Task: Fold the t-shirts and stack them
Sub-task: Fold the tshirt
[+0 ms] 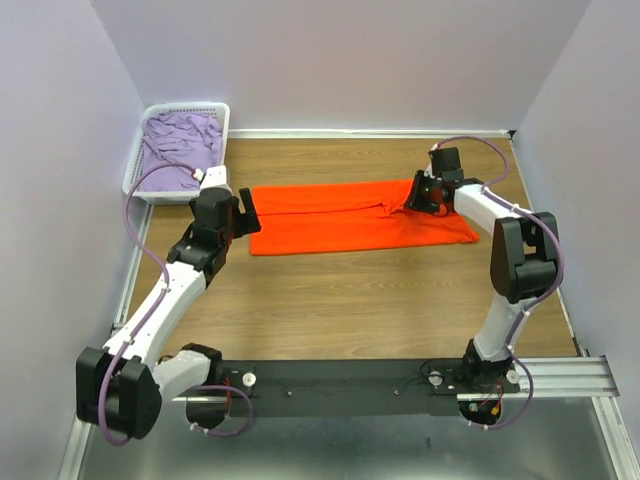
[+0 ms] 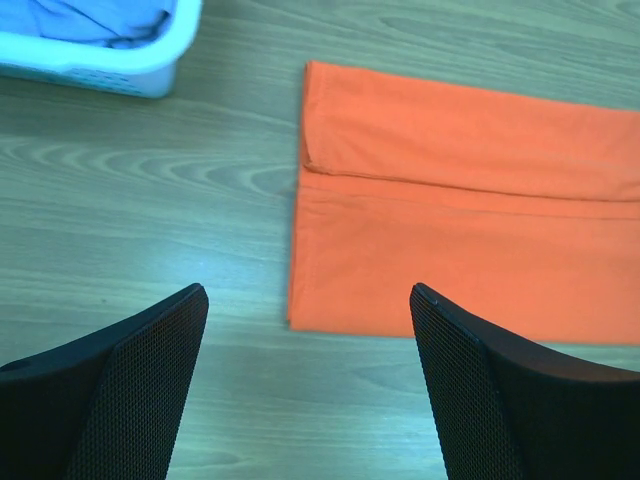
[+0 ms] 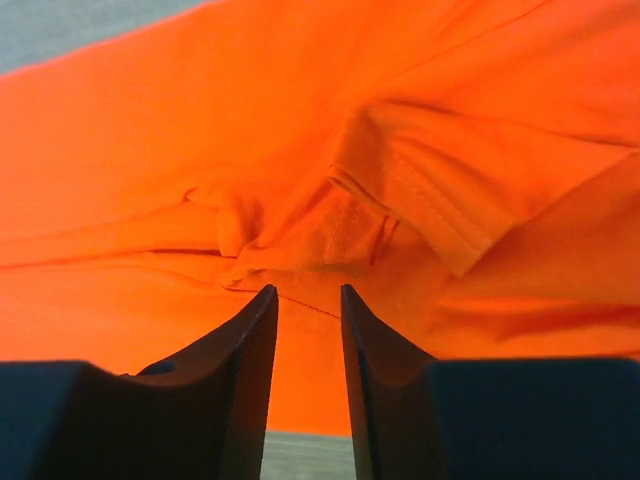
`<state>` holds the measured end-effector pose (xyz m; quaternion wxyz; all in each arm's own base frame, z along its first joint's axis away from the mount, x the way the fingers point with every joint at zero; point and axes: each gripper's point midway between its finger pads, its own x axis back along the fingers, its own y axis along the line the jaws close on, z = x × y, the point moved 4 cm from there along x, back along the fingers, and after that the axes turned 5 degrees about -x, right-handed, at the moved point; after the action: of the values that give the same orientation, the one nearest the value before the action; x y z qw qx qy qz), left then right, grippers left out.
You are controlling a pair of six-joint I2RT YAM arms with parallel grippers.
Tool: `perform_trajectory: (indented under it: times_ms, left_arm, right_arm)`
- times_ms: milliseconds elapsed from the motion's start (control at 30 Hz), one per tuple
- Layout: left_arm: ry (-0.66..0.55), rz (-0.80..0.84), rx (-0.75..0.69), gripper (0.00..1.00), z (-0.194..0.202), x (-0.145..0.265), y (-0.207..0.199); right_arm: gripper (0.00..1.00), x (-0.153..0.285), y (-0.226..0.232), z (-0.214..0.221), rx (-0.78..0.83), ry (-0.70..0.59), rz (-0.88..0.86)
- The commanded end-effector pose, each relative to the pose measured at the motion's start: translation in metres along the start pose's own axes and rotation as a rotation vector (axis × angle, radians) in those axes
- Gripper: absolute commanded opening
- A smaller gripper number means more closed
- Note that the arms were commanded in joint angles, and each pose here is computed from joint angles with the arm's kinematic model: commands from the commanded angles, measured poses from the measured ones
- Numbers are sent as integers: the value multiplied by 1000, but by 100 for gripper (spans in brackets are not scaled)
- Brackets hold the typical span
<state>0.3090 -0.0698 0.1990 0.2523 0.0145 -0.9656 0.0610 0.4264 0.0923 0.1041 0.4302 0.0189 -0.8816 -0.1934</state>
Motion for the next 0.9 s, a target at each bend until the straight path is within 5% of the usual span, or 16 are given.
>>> perform_trajectory:
  times_ms: [0, 233, 867]
  left_arm:
    - [-81, -65, -34, 90, -1, 9, 16]
    - [-176, -84, -7, 89, 3, 24, 26]
    - [-194, -72, -19, 87, 2, 20, 24]
  right_arm:
    - [35, -15, 9, 11, 18, 29, -27]
    - [26, -32, 7, 28, 14, 78, -9]
    - [34, -76, 36, -11, 115, -5, -3]
